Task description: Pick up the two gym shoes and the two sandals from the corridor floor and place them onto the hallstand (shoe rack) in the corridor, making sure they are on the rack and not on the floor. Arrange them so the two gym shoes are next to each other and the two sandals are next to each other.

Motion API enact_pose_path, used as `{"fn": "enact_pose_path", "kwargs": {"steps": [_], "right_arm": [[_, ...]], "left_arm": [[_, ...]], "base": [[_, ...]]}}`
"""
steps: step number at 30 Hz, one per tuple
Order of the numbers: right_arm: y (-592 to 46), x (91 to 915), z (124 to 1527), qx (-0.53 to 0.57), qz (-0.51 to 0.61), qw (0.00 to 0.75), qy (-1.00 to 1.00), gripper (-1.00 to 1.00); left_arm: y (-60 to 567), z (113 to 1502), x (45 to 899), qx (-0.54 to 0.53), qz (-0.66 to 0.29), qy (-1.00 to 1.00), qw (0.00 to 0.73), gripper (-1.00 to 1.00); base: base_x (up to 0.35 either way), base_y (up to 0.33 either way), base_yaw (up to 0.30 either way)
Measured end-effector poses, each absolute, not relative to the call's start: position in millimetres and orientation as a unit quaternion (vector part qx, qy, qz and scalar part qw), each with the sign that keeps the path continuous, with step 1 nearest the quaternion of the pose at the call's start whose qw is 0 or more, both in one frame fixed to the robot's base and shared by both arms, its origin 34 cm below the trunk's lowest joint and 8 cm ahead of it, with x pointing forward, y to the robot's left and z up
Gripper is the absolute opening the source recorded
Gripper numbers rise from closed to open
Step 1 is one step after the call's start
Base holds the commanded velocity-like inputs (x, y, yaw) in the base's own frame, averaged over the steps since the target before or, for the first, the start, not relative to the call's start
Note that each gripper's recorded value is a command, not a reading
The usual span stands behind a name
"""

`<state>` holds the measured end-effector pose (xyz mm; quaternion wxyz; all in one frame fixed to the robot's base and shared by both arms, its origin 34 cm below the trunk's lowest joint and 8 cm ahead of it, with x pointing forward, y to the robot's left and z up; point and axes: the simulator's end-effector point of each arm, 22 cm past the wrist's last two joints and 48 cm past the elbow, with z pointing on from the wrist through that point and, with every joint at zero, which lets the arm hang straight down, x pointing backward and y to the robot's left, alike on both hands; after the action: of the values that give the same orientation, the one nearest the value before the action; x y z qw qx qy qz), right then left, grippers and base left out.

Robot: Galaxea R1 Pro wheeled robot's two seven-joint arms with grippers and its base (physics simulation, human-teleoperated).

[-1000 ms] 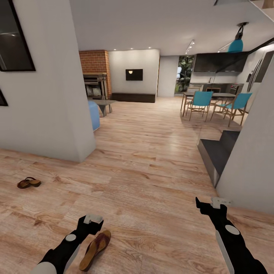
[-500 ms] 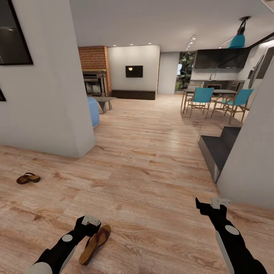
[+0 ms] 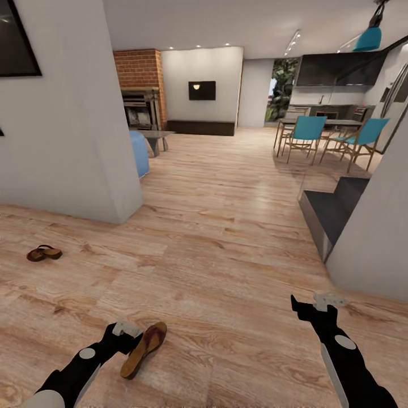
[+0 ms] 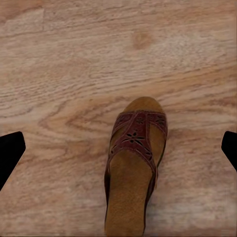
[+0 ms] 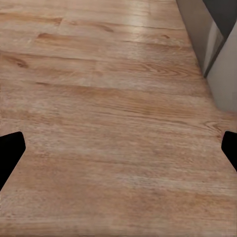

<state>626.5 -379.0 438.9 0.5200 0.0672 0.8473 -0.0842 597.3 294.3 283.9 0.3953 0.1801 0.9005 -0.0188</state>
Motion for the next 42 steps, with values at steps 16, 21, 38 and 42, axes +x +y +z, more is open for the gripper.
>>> {"fn": "enact_pose_path", "kwargs": {"steps": [16,21,38,42], "right_arm": [[-379.6,618.2,389.6,0.064,-0.088,0.482,0.869,1.00],[-379.8,614.8,374.4,0.062,-0.089,0.470,0.876,1.00],[-389.1,622.3,370.4,0.058,-0.099,0.450,0.886,1.00],[-388.0,630.3,381.6,0.058,-0.099,0.446,0.888,1.00]], "left_arm": [[292.2,236.7,574.6,0.181,-0.028,0.917,0.354,1.00],[292.1,222.6,566.8,0.181,-0.030,0.922,0.341,1.00],[286.7,185.2,543.8,0.183,-0.038,0.933,0.306,1.00],[286.8,177.1,538.4,0.183,-0.039,0.936,0.298,1.00]], "base": [[0.000,0.000,0.104],[0.000,0.000,0.088],[0.000,0.000,0.010],[0.000,0.000,0.000]]}}
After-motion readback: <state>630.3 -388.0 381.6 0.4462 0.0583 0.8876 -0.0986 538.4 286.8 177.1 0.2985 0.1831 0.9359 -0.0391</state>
